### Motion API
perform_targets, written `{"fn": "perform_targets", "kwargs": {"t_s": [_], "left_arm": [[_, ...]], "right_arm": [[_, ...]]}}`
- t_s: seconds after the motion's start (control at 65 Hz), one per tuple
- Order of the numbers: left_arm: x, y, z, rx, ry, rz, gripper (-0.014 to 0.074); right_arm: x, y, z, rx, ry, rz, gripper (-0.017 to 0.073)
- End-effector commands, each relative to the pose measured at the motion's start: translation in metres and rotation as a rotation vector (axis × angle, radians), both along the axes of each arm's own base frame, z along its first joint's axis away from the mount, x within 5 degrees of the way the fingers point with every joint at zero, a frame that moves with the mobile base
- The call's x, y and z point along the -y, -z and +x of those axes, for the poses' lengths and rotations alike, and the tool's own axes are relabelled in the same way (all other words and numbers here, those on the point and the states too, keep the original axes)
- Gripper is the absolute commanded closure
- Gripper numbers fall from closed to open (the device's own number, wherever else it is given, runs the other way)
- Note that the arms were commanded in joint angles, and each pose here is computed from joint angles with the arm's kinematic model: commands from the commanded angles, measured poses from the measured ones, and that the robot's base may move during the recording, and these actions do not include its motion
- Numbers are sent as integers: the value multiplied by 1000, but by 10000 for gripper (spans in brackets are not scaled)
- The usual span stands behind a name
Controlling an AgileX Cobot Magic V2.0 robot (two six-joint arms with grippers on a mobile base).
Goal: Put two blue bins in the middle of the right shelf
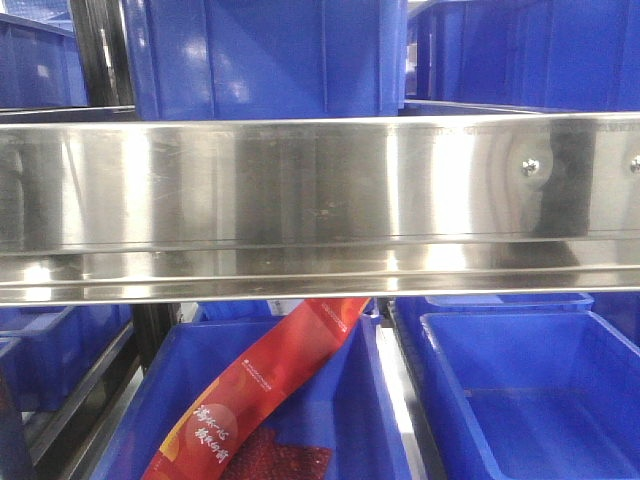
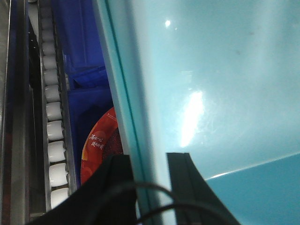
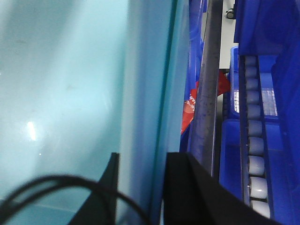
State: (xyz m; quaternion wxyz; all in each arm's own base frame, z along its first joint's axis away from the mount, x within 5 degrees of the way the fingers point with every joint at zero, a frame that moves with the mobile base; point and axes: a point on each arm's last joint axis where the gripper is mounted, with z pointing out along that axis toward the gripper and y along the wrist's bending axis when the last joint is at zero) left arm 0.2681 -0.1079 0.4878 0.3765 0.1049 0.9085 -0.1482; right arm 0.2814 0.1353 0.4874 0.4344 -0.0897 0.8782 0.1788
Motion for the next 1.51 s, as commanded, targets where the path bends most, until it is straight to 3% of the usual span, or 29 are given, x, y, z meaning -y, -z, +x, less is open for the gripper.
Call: {"fn": "perform_targets", "kwargs": {"t_s": [0.0,0.923,1.261,1.492], "left_arm": [[4,-14,-9,69,49,-68,704],[4,-15,-8,79,48,-72,704],[2,6,3,21,35,38,704],[-1,52,14,-106,9,157,704]], "right_arm": [[1,-19,-3,121,1,77,712],[0,-23,-2,160,3,96,712],[-4,14,4,-86,-12,-14,712],[-13,46,21,-242,-20,-80,712]]}}
